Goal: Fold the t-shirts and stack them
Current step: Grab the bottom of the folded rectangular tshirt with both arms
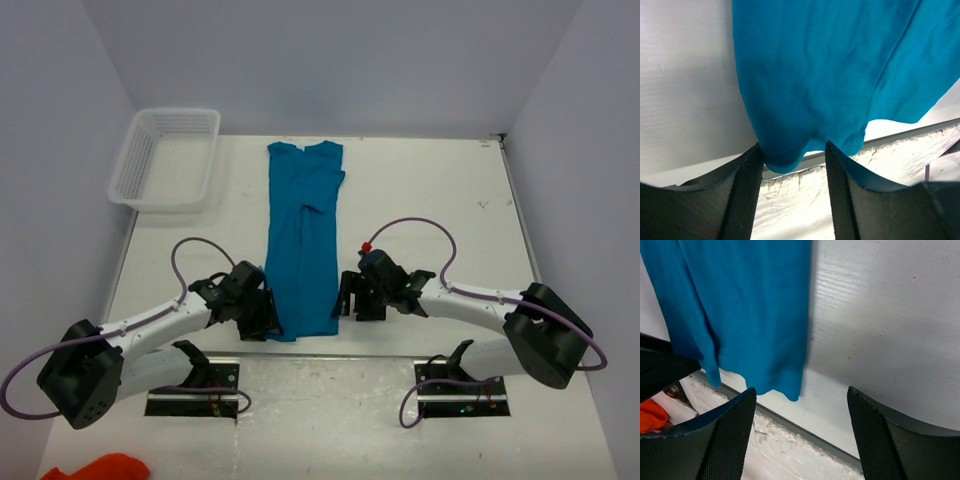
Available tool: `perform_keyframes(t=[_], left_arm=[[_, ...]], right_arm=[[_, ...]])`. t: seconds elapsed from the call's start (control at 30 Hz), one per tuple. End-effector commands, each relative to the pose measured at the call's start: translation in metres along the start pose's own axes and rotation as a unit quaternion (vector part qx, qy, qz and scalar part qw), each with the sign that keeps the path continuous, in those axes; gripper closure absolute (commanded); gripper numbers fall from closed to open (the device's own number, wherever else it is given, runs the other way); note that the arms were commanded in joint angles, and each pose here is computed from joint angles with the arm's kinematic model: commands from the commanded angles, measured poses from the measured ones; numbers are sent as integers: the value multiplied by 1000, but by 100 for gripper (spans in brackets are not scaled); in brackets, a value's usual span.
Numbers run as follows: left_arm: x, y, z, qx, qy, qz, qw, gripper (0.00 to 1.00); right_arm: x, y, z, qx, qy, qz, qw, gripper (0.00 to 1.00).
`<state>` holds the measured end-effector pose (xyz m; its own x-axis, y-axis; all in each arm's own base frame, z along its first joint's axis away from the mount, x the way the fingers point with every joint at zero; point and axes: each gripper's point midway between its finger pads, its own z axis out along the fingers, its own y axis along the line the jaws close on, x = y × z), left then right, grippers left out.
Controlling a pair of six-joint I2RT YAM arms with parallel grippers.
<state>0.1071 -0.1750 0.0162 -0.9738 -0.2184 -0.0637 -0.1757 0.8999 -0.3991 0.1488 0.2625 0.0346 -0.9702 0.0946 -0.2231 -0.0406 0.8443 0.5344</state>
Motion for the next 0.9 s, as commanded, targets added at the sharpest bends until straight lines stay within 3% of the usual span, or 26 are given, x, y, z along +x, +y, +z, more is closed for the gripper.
perform_keyframes(t=[0.0,0.33,0.87], left_arm=[[15,30,0,-56,16,-12,998,46],[14,37,-2,-75,-1,-48,996,45],[-1,44,10,-121,-9,-34,992,50]], right_arm=[[-4,12,1,-21,-5,1,1000,26],[-6,14,0,-22,-7,-3,1000,26],[-3,8,-4,-22,-13,-12,1000,26]])
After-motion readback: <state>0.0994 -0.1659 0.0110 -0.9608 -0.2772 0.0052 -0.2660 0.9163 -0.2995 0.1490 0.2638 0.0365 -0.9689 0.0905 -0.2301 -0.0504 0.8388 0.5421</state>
